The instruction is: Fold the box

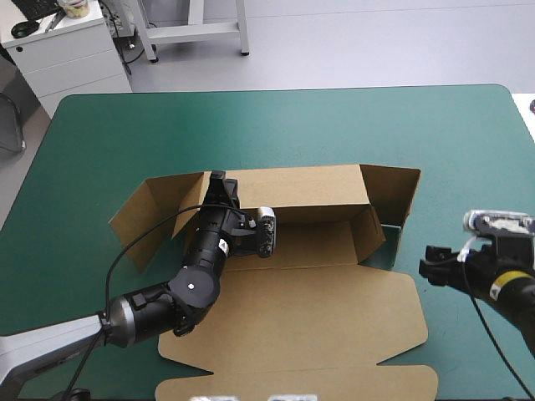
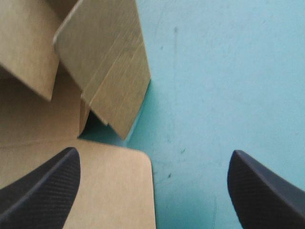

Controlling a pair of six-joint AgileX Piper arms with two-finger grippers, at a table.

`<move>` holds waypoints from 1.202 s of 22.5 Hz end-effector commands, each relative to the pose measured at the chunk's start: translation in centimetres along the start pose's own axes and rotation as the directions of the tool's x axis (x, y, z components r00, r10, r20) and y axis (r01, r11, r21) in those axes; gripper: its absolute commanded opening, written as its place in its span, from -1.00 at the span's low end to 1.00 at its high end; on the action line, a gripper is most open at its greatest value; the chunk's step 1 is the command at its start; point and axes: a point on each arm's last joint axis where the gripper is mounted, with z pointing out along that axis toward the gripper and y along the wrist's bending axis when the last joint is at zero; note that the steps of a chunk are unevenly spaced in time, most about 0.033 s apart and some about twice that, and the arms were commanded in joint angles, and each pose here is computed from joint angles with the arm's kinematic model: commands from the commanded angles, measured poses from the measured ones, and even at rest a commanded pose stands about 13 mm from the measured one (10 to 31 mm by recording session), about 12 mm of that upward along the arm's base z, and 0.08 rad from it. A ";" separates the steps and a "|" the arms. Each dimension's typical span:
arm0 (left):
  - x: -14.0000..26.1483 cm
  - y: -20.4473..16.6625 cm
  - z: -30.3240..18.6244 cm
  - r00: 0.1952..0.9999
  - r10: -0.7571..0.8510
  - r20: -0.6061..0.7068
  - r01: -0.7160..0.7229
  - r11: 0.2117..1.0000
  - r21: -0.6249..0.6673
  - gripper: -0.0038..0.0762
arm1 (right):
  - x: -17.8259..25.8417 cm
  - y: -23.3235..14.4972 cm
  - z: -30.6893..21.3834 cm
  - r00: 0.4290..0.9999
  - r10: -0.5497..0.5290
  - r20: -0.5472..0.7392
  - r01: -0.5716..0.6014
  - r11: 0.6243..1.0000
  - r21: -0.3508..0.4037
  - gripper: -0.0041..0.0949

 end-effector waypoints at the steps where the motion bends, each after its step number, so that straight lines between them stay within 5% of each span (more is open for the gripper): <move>1: -0.3 1.1 -0.7 0.999 -0.019 0.033 0.020 0.999 -0.038 -0.93 | -4.4 0.8 0.3 0.995 0.006 0.102 -0.008 1.000 0.013 0.66; 8: -0.3 1.2 -0.7 0.999 -0.008 0.033 0.010 0.999 -0.049 -0.93 | -12.3 3.1 2.8 0.992 -0.022 0.124 0.021 1.000 0.008 0.66; 14: -0.3 1.2 -0.7 0.999 -0.008 0.033 0.010 0.999 -0.049 -0.93 | -20.1 0.5 10.5 0.994 0.025 -0.105 -0.035 0.994 -0.101 0.66; 20: -0.2 1.2 -0.7 0.999 -0.012 0.030 0.013 0.999 -0.047 -0.93 | -20.7 -0.5 18.1 0.942 -0.005 -0.336 -0.053 0.985 -0.164 0.66; 27: -0.2 1.2 -0.7 1.000 -0.020 0.022 0.021 0.999 -0.042 -0.93 | -17.9 -0.7 18.7 0.905 -0.050 -0.423 -0.028 0.984 -0.177 0.66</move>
